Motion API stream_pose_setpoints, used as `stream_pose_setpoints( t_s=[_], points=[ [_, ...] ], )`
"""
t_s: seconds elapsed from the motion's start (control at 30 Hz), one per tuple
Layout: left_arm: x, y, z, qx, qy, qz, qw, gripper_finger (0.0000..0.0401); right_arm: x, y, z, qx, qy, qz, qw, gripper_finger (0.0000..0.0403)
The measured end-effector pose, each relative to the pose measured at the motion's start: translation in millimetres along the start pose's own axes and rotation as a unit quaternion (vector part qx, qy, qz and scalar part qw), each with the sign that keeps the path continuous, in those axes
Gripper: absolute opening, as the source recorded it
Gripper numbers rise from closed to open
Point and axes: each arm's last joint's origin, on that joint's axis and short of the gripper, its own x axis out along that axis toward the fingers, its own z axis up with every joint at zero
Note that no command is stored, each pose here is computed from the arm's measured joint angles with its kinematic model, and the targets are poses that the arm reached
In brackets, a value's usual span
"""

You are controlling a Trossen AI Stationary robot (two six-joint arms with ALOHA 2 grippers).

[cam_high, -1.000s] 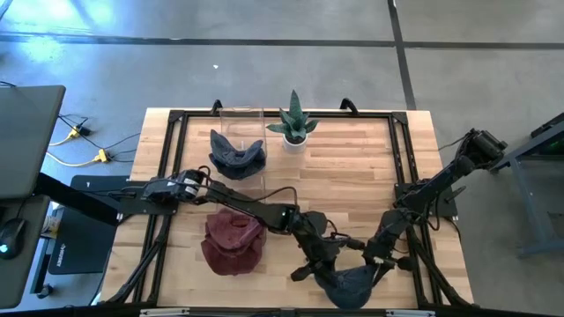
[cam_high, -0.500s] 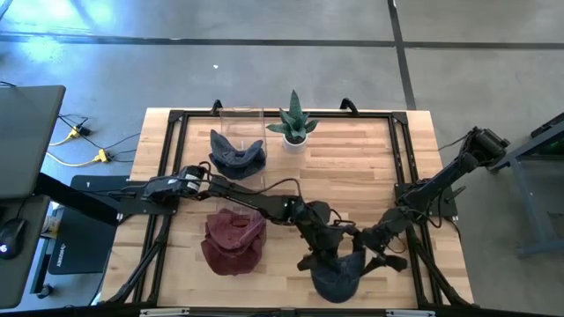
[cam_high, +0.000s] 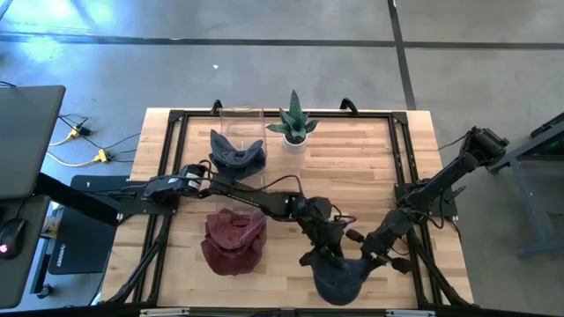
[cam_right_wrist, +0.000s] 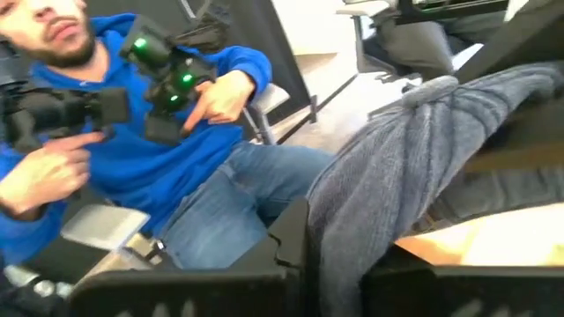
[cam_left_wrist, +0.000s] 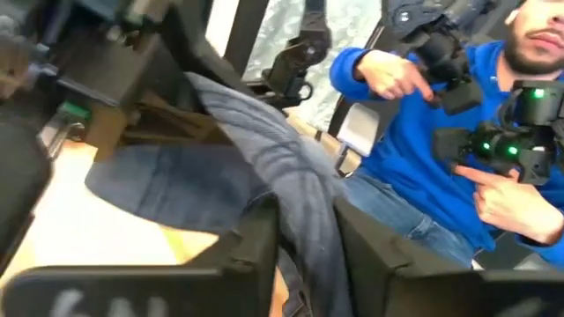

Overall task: Pick & Place hat
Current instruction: Put the blue cap into the top transparent bin

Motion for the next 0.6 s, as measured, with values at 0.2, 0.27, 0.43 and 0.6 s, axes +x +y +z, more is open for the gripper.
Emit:
stream_pose_setpoints(
  t_s=[0.2, 0.27, 0.43, 0.6],
  points=[
    [4.6, -7.3, -15.1, -0.032, 0.064, -0.034, 0.997, 0.0147, 0.0, -0.2, -0.5, 0.001, 0.003, 0.001, 1.000, 0.0007],
    [6.8, -12.5, -18.0, -0.018, 0.076, -0.068, 0.995, 0.0148, 0.1, 0.7, -0.9, 0.001, 0.006, 0.008, 1.000, 0.0006],
    [12.9, -25.3, -19.6, 0.012, 0.079, -0.131, 0.988, 0.0134, 0.9, 3.9, -2.1, 0.001, 0.011, 0.020, 1.000, 0.0013],
    [13.5, -26.6, -18.3, 0.029, 0.072, -0.140, 0.987, 0.0117, 1.3, 6.0, -2.9, 0.000, 0.015, 0.031, 0.999, 0.0004]
  ],
)
